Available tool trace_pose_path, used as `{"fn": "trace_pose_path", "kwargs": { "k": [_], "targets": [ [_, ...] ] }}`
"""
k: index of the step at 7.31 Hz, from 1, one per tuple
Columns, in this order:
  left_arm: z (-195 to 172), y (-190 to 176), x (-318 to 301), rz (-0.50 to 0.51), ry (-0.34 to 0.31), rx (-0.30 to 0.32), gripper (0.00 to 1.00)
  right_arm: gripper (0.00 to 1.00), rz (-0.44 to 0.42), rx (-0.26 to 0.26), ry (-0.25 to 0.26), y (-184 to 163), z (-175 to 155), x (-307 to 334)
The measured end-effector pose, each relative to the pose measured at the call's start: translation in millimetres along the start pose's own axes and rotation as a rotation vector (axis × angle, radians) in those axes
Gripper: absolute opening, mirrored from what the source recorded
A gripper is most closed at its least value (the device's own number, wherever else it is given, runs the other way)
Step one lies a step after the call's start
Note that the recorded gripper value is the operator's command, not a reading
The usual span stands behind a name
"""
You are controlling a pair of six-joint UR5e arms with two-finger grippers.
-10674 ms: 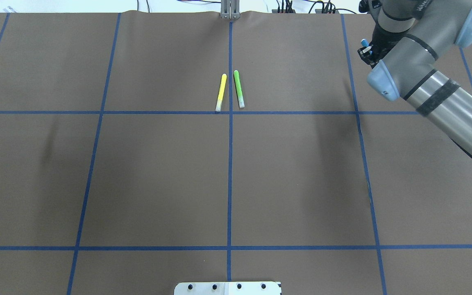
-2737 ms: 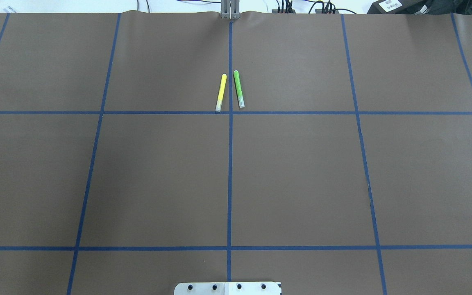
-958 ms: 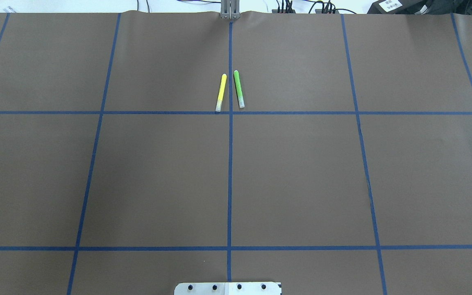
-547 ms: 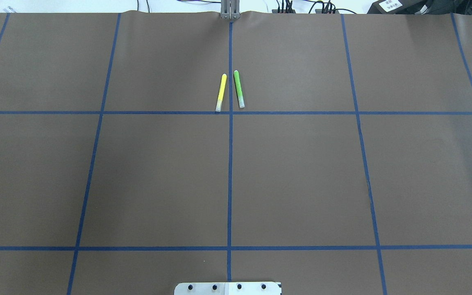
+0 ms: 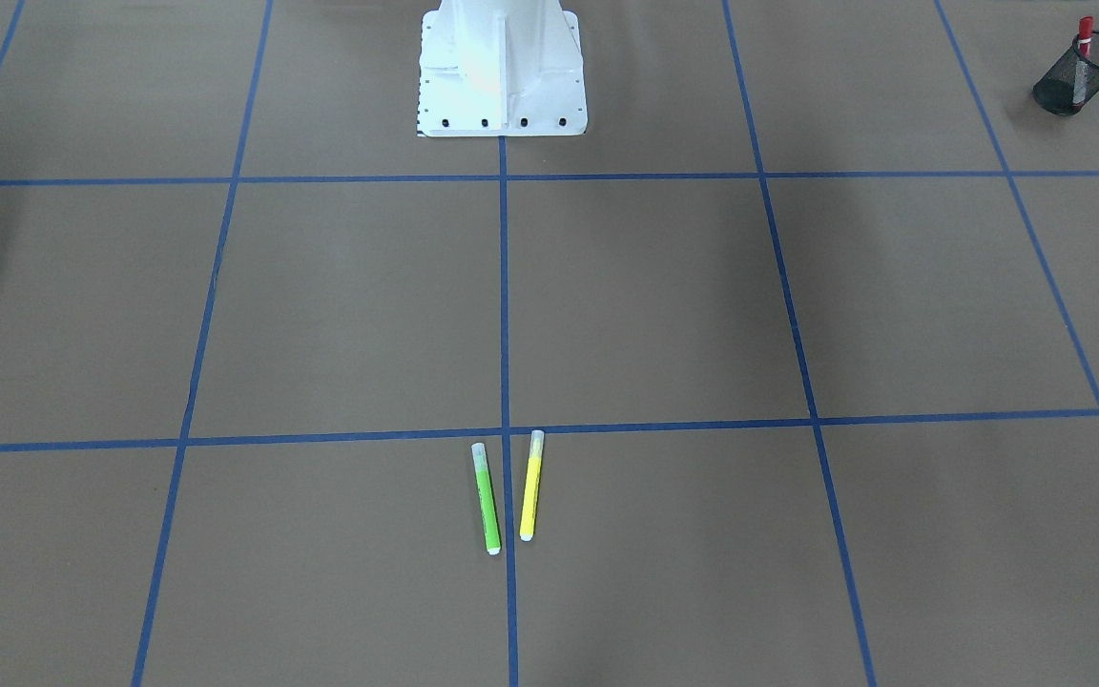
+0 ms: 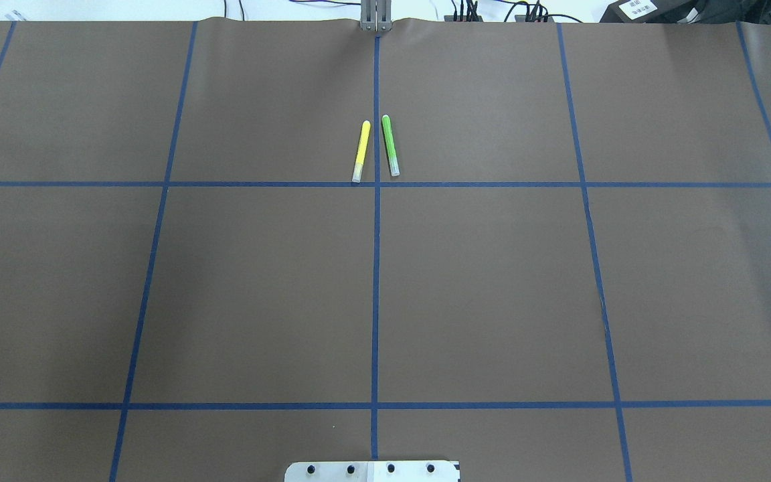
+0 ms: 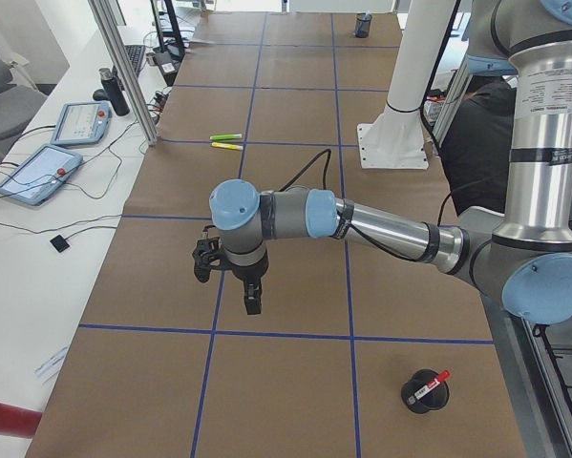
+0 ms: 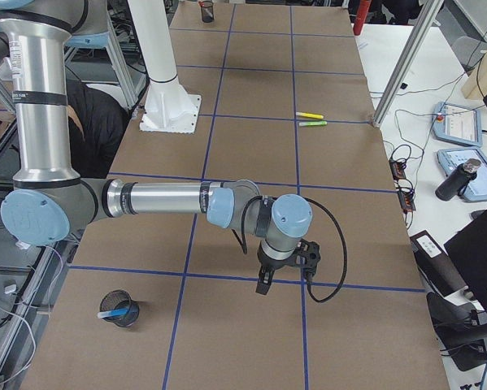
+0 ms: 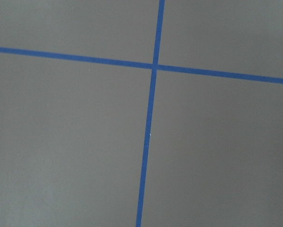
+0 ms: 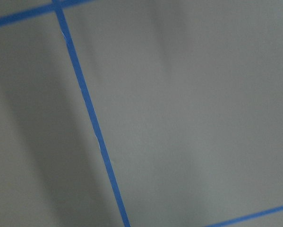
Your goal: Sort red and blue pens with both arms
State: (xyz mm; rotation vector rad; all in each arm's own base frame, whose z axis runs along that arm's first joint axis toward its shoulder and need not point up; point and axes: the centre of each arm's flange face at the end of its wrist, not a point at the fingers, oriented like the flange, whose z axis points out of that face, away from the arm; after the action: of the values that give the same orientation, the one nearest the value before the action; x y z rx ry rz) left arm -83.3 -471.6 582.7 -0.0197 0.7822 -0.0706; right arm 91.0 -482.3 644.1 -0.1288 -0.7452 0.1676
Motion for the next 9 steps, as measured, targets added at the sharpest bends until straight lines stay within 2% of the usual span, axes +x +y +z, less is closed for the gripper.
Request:
{"fn": "trace_pose_path", "kwargs": {
  "k": [1, 3, 5, 9],
  "targets": [
    [10.2, -5.3, -9.9, 0.011, 0.0, 0.014, 1.0, 1.0, -0.027, 0.052, -0.024, -11.8, -8.9, -16.3],
    [28.9, -9.5, -28.0, 0.0, 0.003, 0.03, 1.0, 1.0, -0.067, 0.094, -0.069, -23.9, -19.9, -38.0],
    [44.6, -12.6, -43.5, -0.014, 0.008, 0.076, 1.0, 1.0, -0.056, 0.088, -0.144, -24.0, -22.5, -47.6],
    [48.1, -13.6, -45.8, -0.017, 0.016, 0.094, 1.0, 1.0, -0.009, 0.064, -0.164, -24.4, -12.5, -41.9]
  ]
}}
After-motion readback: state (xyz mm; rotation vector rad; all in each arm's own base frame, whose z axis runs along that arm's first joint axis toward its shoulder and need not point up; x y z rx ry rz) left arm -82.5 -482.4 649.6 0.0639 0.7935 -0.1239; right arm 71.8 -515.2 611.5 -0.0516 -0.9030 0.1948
